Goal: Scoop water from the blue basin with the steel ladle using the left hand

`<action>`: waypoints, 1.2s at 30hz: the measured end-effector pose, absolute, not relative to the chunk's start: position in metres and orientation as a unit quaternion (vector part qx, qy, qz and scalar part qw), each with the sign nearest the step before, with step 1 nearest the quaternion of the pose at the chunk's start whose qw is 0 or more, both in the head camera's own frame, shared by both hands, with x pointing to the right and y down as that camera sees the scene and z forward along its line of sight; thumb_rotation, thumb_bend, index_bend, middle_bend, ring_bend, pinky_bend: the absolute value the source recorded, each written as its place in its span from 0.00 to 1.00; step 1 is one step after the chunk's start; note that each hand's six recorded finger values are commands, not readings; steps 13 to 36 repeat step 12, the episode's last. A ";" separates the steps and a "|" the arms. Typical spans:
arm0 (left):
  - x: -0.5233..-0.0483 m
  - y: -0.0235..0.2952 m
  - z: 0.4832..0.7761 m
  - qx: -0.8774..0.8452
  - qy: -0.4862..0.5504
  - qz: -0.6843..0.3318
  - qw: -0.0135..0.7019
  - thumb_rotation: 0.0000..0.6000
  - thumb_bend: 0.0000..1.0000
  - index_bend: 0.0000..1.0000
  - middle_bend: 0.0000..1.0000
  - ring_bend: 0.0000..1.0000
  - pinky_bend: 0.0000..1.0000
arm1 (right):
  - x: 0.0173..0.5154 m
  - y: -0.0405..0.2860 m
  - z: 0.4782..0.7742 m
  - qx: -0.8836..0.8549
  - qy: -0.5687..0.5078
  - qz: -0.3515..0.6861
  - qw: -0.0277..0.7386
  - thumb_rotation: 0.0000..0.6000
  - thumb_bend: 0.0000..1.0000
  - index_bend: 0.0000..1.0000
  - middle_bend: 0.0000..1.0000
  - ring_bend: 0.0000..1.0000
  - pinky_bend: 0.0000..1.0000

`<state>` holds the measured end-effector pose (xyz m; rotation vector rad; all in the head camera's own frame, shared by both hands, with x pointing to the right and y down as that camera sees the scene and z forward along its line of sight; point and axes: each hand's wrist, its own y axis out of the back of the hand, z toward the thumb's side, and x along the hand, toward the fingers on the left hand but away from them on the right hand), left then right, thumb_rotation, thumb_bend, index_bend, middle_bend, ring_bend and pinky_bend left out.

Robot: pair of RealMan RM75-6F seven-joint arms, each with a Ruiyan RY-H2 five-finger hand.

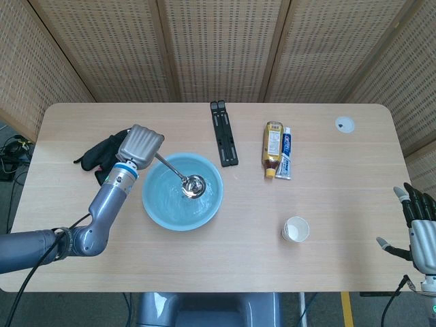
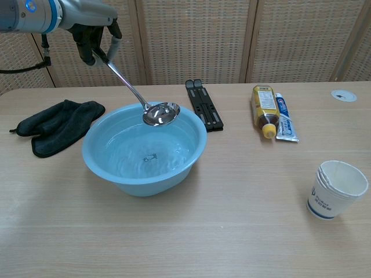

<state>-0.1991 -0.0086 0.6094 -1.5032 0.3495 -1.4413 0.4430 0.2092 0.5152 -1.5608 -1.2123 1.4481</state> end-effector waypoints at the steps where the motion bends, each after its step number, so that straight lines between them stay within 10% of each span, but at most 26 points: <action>1: -0.198 -0.009 0.608 -0.618 0.143 -0.596 0.493 1.00 0.79 0.83 0.98 0.94 1.00 | 0.443 0.209 0.515 -0.599 -0.466 0.556 0.339 1.00 0.00 0.00 0.00 0.00 0.00; 36: -0.195 -0.012 0.596 -0.601 0.138 -0.611 0.497 1.00 0.79 0.83 0.98 0.94 1.00 | 0.445 0.209 0.513 -0.599 -0.470 0.554 0.338 1.00 0.00 0.00 0.00 0.00 0.00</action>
